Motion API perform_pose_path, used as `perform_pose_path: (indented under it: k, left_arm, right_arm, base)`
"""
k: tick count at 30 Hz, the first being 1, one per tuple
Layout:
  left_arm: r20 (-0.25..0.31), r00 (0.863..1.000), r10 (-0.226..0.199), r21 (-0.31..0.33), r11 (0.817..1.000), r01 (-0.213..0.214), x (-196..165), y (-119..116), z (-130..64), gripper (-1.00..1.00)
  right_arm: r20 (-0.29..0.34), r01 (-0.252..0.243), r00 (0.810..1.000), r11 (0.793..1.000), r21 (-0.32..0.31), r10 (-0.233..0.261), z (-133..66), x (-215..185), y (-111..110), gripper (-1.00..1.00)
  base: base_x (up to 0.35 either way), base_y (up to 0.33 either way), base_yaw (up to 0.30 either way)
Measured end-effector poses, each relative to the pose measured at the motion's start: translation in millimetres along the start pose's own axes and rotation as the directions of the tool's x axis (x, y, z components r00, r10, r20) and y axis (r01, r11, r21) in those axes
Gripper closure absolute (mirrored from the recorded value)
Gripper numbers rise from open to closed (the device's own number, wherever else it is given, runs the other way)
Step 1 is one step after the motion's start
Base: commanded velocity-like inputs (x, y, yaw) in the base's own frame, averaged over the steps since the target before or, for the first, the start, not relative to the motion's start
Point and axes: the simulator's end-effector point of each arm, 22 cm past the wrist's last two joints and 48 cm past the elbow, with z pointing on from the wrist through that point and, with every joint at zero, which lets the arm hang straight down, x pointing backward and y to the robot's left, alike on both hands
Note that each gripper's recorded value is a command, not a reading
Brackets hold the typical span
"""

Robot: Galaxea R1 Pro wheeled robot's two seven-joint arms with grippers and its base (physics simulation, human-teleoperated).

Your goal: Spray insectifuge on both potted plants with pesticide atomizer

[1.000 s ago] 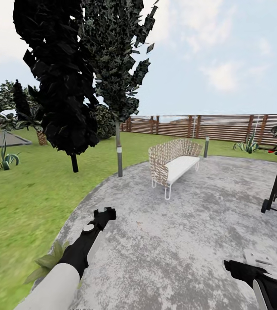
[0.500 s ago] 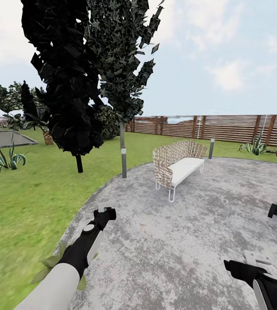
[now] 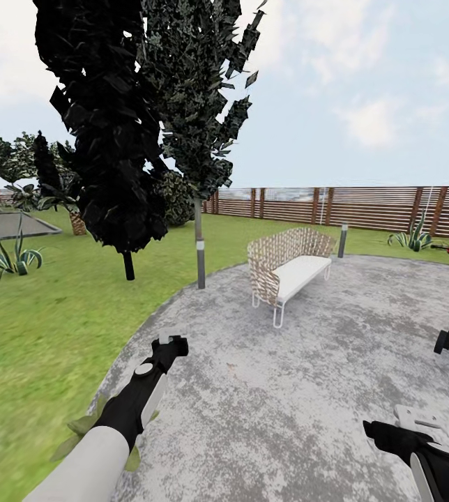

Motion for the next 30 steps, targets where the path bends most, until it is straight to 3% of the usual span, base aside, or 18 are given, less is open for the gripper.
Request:
perform_pose_path:
  k: [5,22,30]
  left_arm:
    - [0.0,1.0,0.0,0.0,1.0,0.0,0.0,0.1,0.0,1.0]
    - [0.001,1.0,0.0,0.0,1.0,0.0,-0.3,0.2,0.0,1.0]
    - [0.002,1.0,0.0,-0.001,1.0,0.0,-0.8,0.3,-0.3,1.0]
  right_arm:
    - [0.0,0.001,1.0,1.0,0.0,-0.001,0.0,-0.1,0.3,-1.0]
    - [0.0,0.001,1.0,1.0,0.002,-0.001,0.1,-0.1,0.1,-1.0]
    - [0.0,0.001,1.0,1.0,0.002,-0.001,-0.3,-0.2,0.0,-1.0]
  base:
    - [0.0,0.0,0.111]
    - [0.001,0.0,0.251]
    - [0.159,-0.128,0.256]
